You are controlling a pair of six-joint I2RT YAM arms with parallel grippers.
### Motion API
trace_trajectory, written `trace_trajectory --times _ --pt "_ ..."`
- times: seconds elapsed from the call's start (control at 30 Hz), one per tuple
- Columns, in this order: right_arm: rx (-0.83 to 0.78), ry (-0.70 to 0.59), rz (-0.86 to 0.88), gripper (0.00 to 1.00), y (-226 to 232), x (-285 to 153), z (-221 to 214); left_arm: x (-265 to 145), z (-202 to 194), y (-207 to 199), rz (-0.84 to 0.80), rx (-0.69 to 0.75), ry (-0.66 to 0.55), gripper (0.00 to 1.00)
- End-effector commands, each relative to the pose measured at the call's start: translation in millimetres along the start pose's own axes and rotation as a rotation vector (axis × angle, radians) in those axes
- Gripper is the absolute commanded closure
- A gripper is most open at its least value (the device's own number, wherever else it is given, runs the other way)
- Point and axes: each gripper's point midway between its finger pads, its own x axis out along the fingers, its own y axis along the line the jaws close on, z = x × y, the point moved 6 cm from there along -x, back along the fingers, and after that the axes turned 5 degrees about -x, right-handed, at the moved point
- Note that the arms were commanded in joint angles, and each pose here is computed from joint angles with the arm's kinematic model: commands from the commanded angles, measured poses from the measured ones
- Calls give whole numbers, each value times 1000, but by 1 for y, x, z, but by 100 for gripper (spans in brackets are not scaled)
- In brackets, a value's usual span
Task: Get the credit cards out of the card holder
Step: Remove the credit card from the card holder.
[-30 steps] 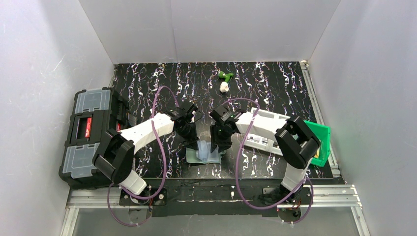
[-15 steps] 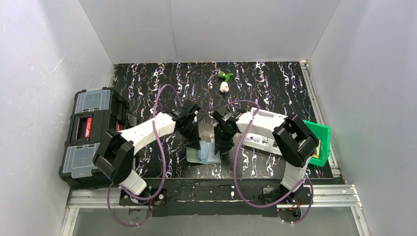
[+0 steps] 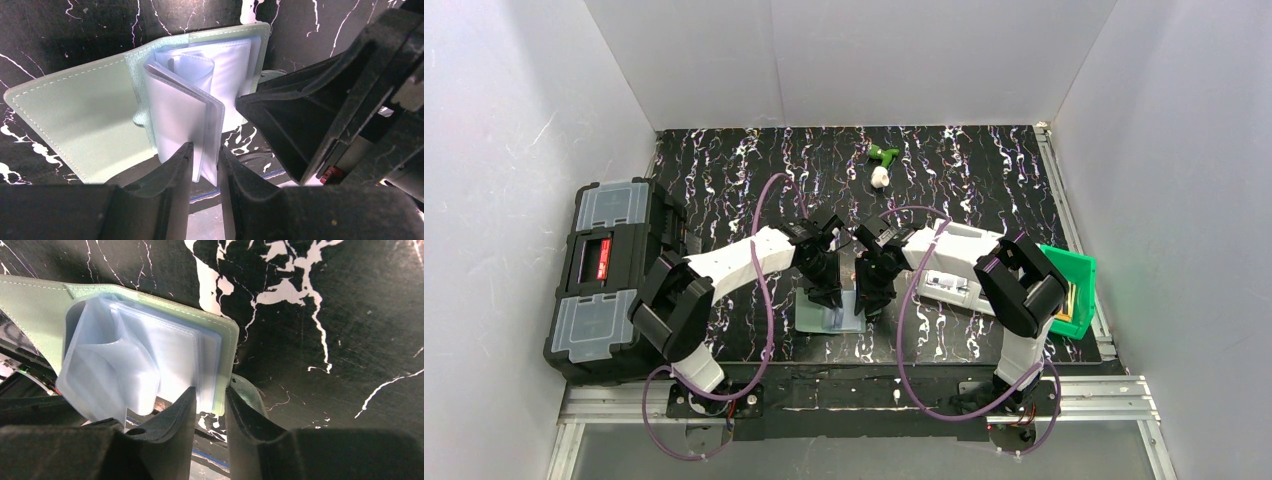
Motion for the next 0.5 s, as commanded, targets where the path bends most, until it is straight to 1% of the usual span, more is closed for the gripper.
trace_trajectory --times 0.0,0.13,0.23,0.3,0.4,0.47 --pt "-17 -21 33 64 5 -4 3 1 2 -4 10 14 -2 76" --pt "-17 -38 38 58 4 -9 2 9 4 5 69 15 -14 74" --pt "-15 -53 41 53 3 -15 2 11 4 8 84 21 -15 64" --pt "-18 -68 46 49 4 -20 2 10 5 8 84 25 -23 60" --pt "-20 -87 48 49 5 -26 3 7 5 7 82 28 -34 57" --pt "-22 -101 49 49 7 -31 3 6 7 7 81 31 -43 57"
